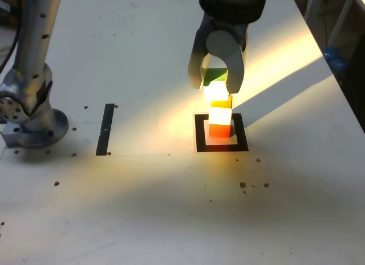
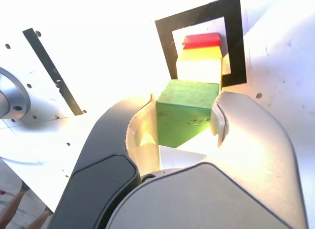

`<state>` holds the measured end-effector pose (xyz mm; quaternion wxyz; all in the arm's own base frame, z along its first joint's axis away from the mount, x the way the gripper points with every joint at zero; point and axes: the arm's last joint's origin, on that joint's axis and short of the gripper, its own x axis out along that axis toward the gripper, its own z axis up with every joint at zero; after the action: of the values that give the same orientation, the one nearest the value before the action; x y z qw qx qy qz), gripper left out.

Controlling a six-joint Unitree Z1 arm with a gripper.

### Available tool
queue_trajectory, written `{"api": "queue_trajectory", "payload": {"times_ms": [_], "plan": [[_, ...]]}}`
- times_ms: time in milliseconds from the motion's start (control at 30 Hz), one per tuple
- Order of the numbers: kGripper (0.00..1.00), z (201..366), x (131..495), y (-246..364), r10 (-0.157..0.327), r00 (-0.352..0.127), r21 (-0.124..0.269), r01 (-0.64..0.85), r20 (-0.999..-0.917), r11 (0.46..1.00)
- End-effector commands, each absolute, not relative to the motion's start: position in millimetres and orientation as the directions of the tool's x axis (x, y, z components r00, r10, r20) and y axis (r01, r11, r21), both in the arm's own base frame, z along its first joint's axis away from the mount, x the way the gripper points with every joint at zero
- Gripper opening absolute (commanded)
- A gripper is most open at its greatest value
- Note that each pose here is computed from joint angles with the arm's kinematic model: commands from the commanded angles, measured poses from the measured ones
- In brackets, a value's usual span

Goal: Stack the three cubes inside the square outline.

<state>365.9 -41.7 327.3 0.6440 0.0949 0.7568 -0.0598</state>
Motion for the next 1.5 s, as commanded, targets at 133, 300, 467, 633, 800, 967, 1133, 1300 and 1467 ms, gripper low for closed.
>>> {"api": "queue_trajectory", "payload": {"times_ms": [133,300,467,633,800,967,1133,1300,1467], "plan": [[0.33,321.2,372,-38,0.073,-0.168,0.035,0.221,-0.9831,0.975],[0.78,316.0,375,-38,0.065,-0.176,0.024,0.228,-0.9823,0.973],[1.0,312.4,374,-38,0.066,-0.187,0.022,0.229,-0.9801,0.973],[1.0,313.6,371,-37,0.076,-0.186,0.032,0.229,-0.9796,0.973],[1.0,330.3,356,-34,0.103,-0.146,0.07,0.213,-0.9839,0.974],[1.0,348.7,325,-29,0.129,-0.12,0.106,0.181,-0.9844,0.978],[1.0,348.3,289,-25,0.138,-0.144,0.116,0.149,-0.98,0.982],[1.0,333.8,253,-21,0.139,-0.177,0.119,0.12,-0.9743,0.986],[1.0,309.8,219,-18,0.134,-0.21,0.118,0.088,-0.9686,0.989]]}}
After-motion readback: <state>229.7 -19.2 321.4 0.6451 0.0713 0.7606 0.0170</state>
